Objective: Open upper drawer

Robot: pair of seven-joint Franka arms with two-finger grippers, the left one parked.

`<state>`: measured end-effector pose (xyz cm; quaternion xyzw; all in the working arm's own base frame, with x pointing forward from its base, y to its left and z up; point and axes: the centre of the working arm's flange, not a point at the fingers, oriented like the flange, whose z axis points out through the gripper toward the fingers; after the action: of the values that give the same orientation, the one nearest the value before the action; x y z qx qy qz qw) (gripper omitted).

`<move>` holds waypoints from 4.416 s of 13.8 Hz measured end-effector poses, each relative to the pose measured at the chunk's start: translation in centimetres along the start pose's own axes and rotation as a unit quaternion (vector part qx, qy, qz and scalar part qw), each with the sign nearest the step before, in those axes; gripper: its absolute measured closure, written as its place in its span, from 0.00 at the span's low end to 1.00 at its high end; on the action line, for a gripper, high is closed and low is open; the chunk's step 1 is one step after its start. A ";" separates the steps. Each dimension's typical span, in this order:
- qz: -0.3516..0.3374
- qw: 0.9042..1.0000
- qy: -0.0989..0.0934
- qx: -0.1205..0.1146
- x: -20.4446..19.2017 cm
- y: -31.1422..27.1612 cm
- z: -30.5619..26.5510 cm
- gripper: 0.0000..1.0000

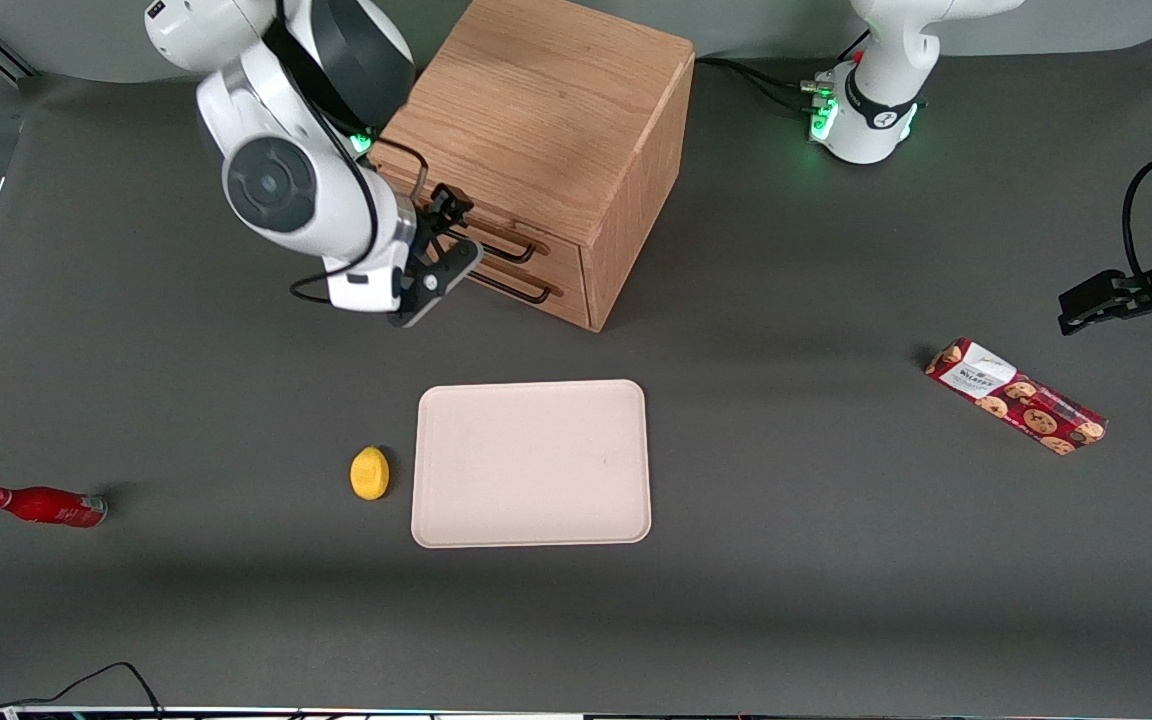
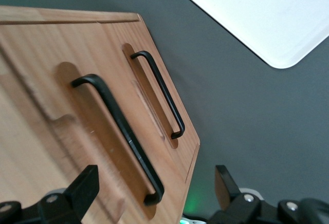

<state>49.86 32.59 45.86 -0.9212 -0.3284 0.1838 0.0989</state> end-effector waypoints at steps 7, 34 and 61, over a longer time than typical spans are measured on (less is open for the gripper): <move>-0.037 0.998 -0.031 0.027 1.3 0.0 3.8 0.00; -0.060 0.996 -0.054 0.042 2.1 1.5 10.0 0.00; -0.049 0.997 0.006 0.054 3.6 11.9 6.5 0.00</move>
<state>56.58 26.18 35.32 -0.8985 -0.3619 0.1904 0.1595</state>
